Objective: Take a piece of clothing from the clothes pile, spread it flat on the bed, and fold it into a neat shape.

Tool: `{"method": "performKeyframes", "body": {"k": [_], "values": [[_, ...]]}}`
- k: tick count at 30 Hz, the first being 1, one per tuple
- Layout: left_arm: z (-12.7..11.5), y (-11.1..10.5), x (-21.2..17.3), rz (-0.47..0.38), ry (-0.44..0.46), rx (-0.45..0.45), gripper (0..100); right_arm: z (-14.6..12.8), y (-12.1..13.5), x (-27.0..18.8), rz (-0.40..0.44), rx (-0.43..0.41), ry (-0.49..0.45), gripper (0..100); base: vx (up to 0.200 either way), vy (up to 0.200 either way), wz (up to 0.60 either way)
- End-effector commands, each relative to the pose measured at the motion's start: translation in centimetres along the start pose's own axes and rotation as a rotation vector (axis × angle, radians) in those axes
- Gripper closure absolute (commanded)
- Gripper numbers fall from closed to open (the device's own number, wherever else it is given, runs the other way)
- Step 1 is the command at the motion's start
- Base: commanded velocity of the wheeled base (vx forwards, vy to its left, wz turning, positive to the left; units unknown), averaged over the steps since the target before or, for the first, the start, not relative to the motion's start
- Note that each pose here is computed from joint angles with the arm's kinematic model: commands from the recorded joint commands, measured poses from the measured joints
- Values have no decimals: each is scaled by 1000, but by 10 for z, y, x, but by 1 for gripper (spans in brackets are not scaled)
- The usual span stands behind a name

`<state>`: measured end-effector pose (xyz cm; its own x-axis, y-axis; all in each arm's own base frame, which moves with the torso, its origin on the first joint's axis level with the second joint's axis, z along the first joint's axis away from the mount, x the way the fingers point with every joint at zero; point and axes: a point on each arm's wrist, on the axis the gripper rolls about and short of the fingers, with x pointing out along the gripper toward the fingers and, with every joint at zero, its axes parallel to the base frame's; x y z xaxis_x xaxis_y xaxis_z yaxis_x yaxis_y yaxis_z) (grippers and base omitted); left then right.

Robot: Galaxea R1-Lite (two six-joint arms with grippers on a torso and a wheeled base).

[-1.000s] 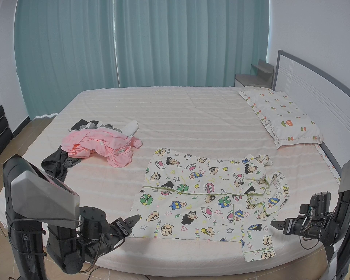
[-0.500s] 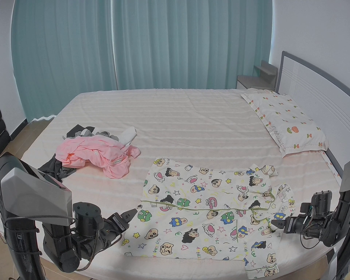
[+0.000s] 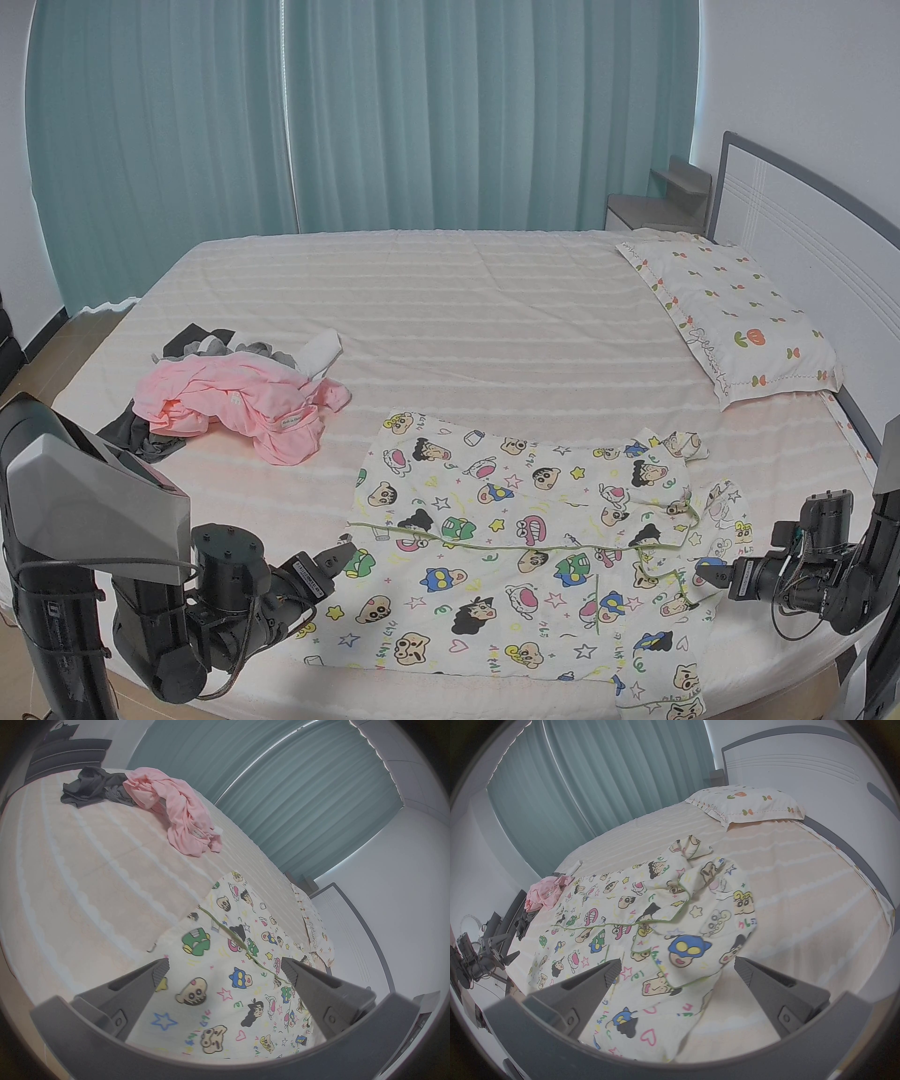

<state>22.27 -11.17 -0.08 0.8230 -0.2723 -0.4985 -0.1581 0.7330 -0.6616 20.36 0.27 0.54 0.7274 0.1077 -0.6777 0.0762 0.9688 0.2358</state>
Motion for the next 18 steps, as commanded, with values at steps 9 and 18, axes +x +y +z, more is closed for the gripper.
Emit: {"method": "performKeyframes", "body": {"k": [9,18], "values": [[-3,0,2,-2,2,3,0,12,6,-5,50,80,-134,0,0,-67,0],[-4,0,2,-3,6,-3,0,98,24,62,172,252,-352,0,0,0,0]]}}
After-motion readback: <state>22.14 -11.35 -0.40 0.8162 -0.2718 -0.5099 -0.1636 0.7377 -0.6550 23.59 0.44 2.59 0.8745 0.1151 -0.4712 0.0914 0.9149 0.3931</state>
